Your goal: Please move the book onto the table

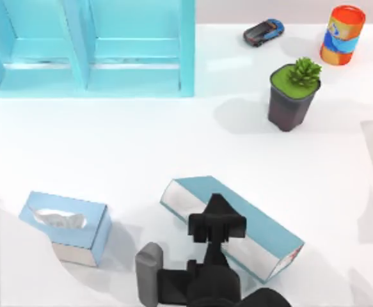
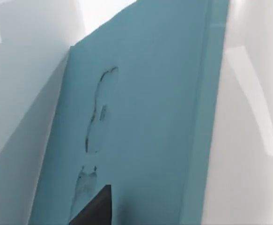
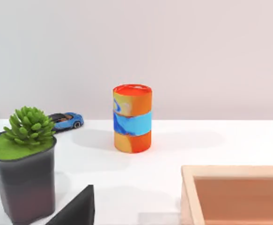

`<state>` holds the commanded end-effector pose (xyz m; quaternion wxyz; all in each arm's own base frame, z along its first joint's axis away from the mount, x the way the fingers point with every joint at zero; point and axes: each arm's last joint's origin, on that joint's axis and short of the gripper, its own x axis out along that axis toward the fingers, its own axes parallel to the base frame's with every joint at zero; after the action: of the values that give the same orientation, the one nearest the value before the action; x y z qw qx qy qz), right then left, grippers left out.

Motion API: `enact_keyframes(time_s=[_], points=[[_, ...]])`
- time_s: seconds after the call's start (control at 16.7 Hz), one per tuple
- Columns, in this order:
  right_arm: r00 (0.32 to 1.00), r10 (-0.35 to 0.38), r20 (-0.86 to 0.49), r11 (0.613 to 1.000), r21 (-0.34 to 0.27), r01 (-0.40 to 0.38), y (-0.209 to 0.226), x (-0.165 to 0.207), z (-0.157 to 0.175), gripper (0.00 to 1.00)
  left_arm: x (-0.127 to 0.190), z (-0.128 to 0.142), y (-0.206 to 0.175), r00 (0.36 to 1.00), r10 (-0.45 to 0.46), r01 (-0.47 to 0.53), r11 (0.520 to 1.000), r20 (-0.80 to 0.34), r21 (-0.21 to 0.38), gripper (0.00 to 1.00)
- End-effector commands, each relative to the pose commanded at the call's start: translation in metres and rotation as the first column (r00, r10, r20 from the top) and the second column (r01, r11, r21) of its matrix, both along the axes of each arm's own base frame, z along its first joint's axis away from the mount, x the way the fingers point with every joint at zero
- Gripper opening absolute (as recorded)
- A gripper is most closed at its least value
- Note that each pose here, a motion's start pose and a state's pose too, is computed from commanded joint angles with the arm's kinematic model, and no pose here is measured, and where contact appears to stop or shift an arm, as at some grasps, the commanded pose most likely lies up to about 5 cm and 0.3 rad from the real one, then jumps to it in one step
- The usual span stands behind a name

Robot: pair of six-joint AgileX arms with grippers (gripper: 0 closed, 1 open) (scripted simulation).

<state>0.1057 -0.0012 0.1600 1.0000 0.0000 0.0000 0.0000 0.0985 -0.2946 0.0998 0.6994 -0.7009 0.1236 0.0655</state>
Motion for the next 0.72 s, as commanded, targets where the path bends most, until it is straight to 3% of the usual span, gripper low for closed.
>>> enact_keyframes(time_s=[0.48,0.72], points=[[1.0,0.0,0.0,1.0,0.0,0.0,0.0,0.0,0.0,1.0,0.0,-0.001,0.0,1.0,-0.001,0.001,1.0,-0.002,0.004,1.0],[1.0,0.0,0.0,1.0,0.0,0.0,0.0,0.0,0.0,1.0,-0.013,0.004,-0.012,1.0,-0.021,0.02,0.999,-0.019,-0.047,1.0]])
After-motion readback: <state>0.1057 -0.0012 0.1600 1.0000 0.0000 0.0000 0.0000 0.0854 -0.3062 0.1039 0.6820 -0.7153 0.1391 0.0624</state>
